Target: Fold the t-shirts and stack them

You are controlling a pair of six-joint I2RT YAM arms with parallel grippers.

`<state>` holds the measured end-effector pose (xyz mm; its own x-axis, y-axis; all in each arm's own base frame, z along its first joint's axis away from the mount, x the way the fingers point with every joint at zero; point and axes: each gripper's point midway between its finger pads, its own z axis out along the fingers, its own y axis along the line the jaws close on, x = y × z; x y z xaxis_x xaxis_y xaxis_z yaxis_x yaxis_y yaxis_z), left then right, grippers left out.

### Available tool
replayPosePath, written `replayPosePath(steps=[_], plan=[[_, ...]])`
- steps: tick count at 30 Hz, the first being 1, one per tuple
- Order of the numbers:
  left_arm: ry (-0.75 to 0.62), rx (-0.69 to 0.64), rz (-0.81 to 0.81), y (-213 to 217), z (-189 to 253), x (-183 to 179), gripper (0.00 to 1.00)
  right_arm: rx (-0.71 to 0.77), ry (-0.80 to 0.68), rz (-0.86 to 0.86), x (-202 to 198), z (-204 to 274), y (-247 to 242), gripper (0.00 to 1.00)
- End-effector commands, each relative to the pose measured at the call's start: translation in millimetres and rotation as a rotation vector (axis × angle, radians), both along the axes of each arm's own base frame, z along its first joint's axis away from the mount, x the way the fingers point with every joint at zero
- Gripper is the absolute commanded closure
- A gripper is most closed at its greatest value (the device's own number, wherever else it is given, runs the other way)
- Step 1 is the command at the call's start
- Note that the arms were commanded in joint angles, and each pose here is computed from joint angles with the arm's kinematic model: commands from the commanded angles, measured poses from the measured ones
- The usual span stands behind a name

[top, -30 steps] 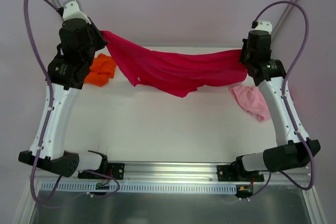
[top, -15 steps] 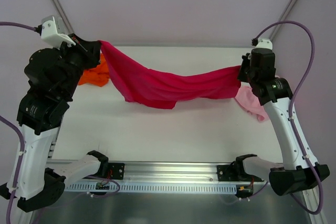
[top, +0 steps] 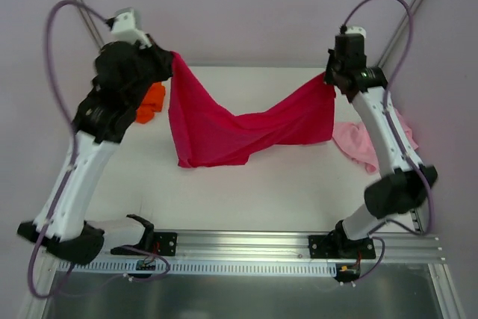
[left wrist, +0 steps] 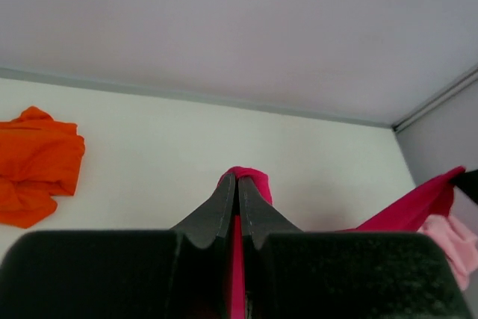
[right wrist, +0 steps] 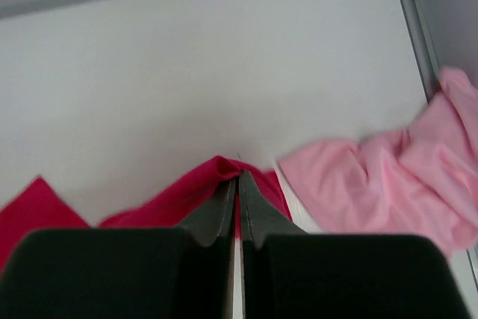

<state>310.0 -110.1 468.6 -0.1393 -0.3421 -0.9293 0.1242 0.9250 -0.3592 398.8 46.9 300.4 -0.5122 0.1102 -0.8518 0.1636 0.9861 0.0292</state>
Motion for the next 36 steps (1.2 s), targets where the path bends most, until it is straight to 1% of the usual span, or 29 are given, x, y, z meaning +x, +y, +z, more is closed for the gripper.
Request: replayPosePath(steps=[1,2,3,4,5,6,7,8,9,12,13,14,16,17,18,19,20,22,23,24,25,26,27,28,29,30,31,33,36], plan=[[0.186,0.085,-0.016,-38.3,-87.6,101.3,1.0,-0.006,-0.074,-0.033,93.9,19.9,17.5,0.99],[0.157,0.066,0.007,-34.4,-70.6,119.2,1.0,-0.002,-0.078,-0.034,107.6,25.4,21.0,0.99],[0.232,0.092,0.014,-41.4,-99.8,146.5,1.0,-0.016,-0.068,-0.031,117.4,27.6,23.0,0.99],[0.232,0.092,0.024,-41.1,-96.8,157.7,1.0,-0.03,-0.092,-0.03,128.3,37.2,25.4,0.99],[0.164,0.067,0.027,-40.4,-63.5,169.5,1.0,-0.053,-0.145,-0.046,145.1,54.4,23.4,0.99],[0.212,0.084,0.027,-45.9,-81.7,187.9,1.0,-0.084,-0.189,-0.059,151.2,66.0,18.1,0.99],[0.13,0.058,0.028,-45.9,-42.2,192.4,1.0,-0.098,-0.213,-0.107,152.0,71.8,4.8,0.99],[0.124,0.053,0.027,-47.4,-38.5,199.1,1.0,-0.104,-0.228,-0.129,147.8,76.3,-1.9,0.99],[0.132,0.046,0.024,-50.9,-43.1,208.9,1.0,-0.115,-0.278,-0.141,150.5,87.3,-5.7,0.99],[0.075,0.005,0.038,-46.9,-19.0,205.0,1.0,-0.154,-0.326,-0.163,138.1,102.1,-15.2,0.99],[0.071,-0.012,0.042,-46.8,-18.7,203.8,1.0,-0.175,-0.336,-0.174,132.9,107.5,-17.6,0.99],[0.029,-0.033,0.041,-43.2,0.9,190.9,1.0,-0.195,-0.36,-0.173,123.1,118.7,-19.5,0.99],[-0.031,-0.05,0.047,-40.2,15.1,183.7,1.0,-0.21,-0.396,-0.199,109.0,133.2,-24.4,0.99],[-0.076,-0.058,0.058,-33.5,35.0,170.4,1.0,-0.215,-0.412,-0.21,104.8,130.3,-24.0,0.99],[-0.102,-0.055,0.064,-29.6,46.6,163.7,1.0,-0.207,-0.473,-0.206,84.7,155.2,-23.9,0.99],[-0.128,-0.06,0.06,-26.9,60.1,155.0,1.0,-0.21,-0.497,-0.201,76.1,162.7,-22.3,0.99],[-0.163,-0.069,0.048,-24.2,77.2,140.0,1.0,-0.214,-0.524,-0.197,67.7,171.8,-21.1,0.99],[-0.167,-0.053,0.02,-28.1,83.0,121.9,1.0,-0.231,-0.522,-0.16,41.1,179.3,-14.5,0.99],[-0.199,-0.06,0.01,-23.7,98.2,97.5,1.0,-0.227,-0.521,-0.153,30.8,179.6,-12.7,0.99],[-0.162,-0.038,-0.025,-35.7,80.2,88.7,1.0,-0.218,-0.526,-0.125,9.2,179.3,-7.8,0.99],[-0.157,-0.022,-0.038,-39.7,73.3,76.0,1.0,-0.215,-0.524,-0.118,-3.0,175.4,-6.4,0.99],[-0.25,-0.05,-0.046,-29.1,100.7,36.3,1.0,-0.198,-0.526,-0.079,-16.5,171.3,3.0,0.99],[-0.198,-0.039,-0.073,-36.7,73.0,29.8,1.0,-0.203,-0.517,-0.057,-38.0,158.6,0.8,0.99],[-0.183,-0.057,-0.107,-40.9,67.3,15.0,1.0,-0.215,-0.512,-0.053,-48.9,153.2,-1.0,0.99],[-0.183,-0.087,-0.125,-33.0,68.8,-12.3,1.0,-0.206,-0.5,-0.039,-58.5,145.4,0.9,0.99],[-0.129,-0.078,-0.14,-35.5,45.6,-17.7,1.0,-0.204,-0.467,-0.017,-64.8,129.3,1.7,0.99],[-0.143,-0.101,-0.154,-27.1,48.1,-39.6,1.0,-0.186,-0.443,-0.015,-80.2,122.4,-3.6,0.99],[-0.071,-0.095,-0.149,-20.2,21.6,-52.8,1.0,-0.183,-0.407,0.003,-92.7,109.5,-4.7,0.99],[-0.095,-0.111,-0.12,3.0,26.2,-81.9,1.0,-0.194,-0.328,0.023,-112.1,80.3,-9.3,0.99]])
